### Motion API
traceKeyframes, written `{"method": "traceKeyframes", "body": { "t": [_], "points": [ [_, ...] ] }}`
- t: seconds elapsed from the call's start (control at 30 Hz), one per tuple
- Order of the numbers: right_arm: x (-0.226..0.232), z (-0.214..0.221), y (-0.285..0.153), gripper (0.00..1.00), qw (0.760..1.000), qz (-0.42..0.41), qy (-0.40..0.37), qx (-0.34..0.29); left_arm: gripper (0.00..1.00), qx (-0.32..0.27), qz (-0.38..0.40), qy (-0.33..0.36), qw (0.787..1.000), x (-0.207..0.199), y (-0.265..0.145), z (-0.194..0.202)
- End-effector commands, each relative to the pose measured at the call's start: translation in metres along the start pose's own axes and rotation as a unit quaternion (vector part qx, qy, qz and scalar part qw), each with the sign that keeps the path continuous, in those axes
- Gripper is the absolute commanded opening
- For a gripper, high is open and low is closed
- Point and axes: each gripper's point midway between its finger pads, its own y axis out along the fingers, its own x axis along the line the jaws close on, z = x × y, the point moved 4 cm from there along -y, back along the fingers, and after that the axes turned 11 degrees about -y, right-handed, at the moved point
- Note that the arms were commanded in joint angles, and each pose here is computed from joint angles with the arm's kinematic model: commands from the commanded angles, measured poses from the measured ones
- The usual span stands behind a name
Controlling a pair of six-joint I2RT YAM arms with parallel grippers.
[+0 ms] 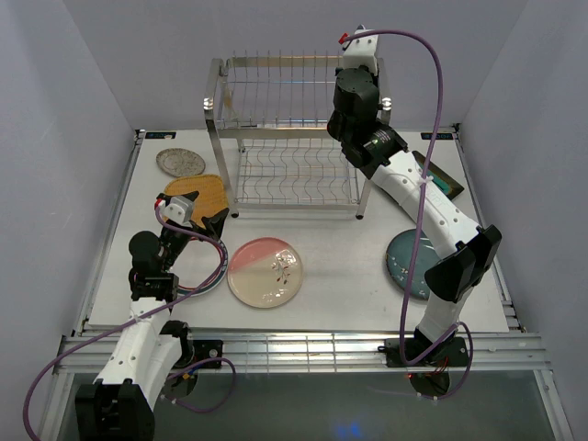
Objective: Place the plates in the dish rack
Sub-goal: Insert the plate into the dish rack.
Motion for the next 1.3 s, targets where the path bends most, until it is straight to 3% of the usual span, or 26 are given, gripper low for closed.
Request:
{"method": "traceKeyframes", "body": {
  "t": [0.0, 0.2, 0.47, 0.8, 1.27],
  "points": [
    [-0.004, -0.009, 0.002, 0.09, 0.999, -0.008, 0.048, -0.012, 0.98, -0.01, 0.013, 0.003, 1.0, -0.005, 0.002, -0.011],
    [-0.007, 0.001, 0.009, 0.15, 0.998, -0.016, 0.062, -0.001, 0.98, -0.007, 0.014, 0.001, 1.0, -0.005, 0.002, -0.01],
    [-0.014, 0.001, 0.011, 0.4, 0.997, -0.018, 0.073, 0.002, 0.98, -0.008, 0.015, 0.002, 1.0, -0.005, 0.002, -0.01],
    [-0.021, -0.01, 0.009, 0.56, 0.997, -0.02, 0.078, -0.004, 0.98, -0.011, 0.012, 0.003, 1.0, -0.005, 0.002, -0.012],
    [-0.038, -0.024, -0.013, 0.91, 0.993, -0.054, 0.108, -0.015, 0.98, -0.018, 0.009, 0.006, 1.0, -0.005, -0.001, -0.015]
  ]
}}
